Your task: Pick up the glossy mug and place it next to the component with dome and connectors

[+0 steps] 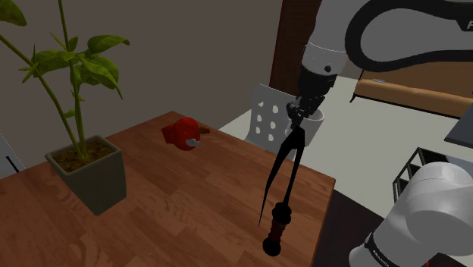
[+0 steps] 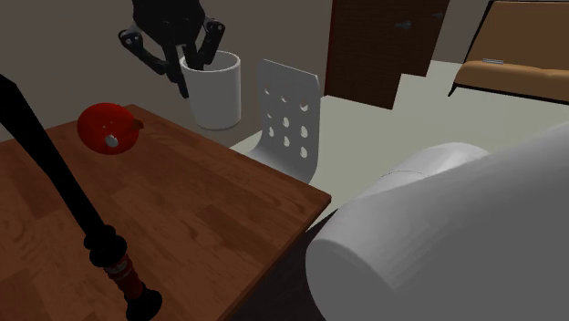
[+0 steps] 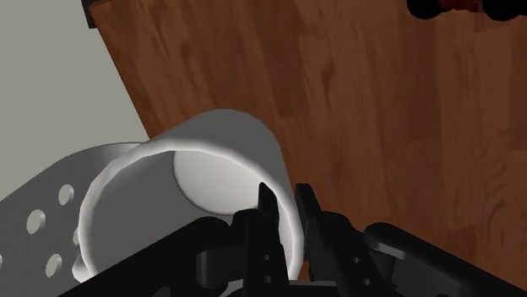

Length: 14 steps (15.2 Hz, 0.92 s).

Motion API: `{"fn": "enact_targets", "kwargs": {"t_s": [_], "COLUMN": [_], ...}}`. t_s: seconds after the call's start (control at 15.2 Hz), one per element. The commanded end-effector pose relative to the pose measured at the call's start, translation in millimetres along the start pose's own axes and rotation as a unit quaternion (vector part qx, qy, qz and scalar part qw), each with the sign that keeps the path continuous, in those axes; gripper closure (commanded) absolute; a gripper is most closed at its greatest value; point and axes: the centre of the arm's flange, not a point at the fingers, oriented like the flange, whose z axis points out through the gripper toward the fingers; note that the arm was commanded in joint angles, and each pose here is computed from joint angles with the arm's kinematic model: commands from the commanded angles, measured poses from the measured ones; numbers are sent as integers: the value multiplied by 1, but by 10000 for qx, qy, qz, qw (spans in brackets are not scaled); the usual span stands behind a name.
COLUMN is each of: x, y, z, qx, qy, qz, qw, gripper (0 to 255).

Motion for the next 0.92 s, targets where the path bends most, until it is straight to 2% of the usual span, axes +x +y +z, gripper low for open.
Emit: {"fn": "enact_targets", "kwargs": {"t_s": [0.0,0.86], "x": [25,194], "y": [-1,-13], "z": [1,26], "qx": [1,1], "qy": [3,3], "qz": [1,1], "qw": [10000,10000], "gripper": [255,255]}}
